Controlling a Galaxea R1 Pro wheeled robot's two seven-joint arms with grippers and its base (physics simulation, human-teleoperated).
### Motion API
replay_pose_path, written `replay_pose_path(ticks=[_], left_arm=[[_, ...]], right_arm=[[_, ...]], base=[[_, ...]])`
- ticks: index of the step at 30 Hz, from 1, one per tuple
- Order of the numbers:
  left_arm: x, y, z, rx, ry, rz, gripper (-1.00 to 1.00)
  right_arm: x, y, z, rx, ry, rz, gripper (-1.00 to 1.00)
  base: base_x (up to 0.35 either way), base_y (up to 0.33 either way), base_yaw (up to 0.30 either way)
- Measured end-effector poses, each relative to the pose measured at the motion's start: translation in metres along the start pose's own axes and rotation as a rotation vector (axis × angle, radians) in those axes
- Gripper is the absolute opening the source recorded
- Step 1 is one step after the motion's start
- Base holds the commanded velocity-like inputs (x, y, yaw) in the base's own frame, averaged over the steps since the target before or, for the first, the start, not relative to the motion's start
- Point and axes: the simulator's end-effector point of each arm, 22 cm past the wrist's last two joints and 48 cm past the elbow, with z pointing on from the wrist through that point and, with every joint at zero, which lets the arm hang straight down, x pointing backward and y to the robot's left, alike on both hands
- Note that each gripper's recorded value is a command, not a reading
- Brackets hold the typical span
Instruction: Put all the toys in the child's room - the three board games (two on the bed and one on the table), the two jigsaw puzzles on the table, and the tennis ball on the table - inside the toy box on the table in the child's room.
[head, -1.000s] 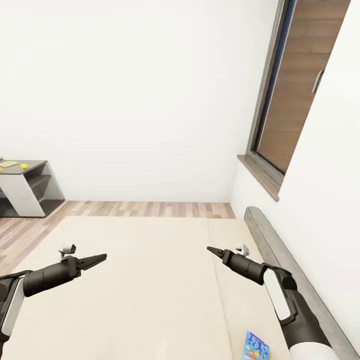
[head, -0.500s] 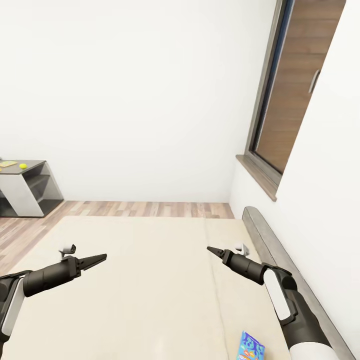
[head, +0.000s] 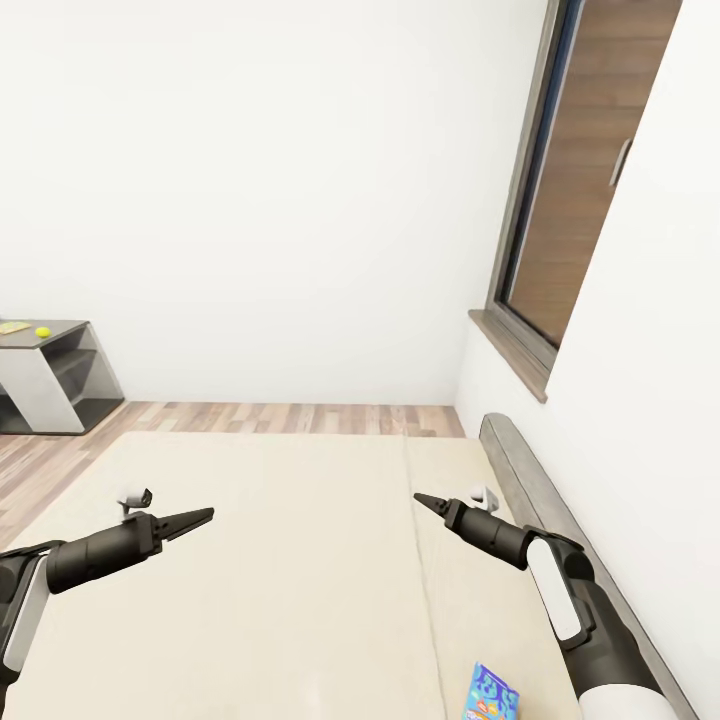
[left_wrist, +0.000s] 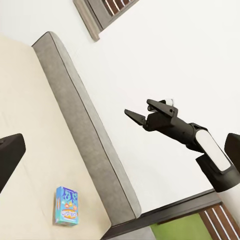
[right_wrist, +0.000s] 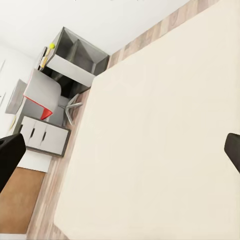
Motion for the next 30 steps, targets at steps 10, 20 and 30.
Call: replay_pose_path(ticks=[10,20,30], left_arm=[[0.0,0.0,0.0,0.0,0.0,0.0,1.0],[-0.0001,0.0,-0.0001,0.0,0.0,0.0,1.0],[-0.0001,0.0,0.0,0.0,-0.001,0.0,1.0]], right_arm=[[-0.0001,-0.0002,-0.0002,0.0,0.0,0.0,1.0],[-0.0001,-0.0001,-0.0001,0.0,0.0,0.0,1.0],[-0.0001,-0.0002,-0.0001,0.0,0.0,0.0,1.0]], base=[[0.0,-0.017,0.0],[0.0,-0.082,0.0],[0.0,-0.059,0.0]])
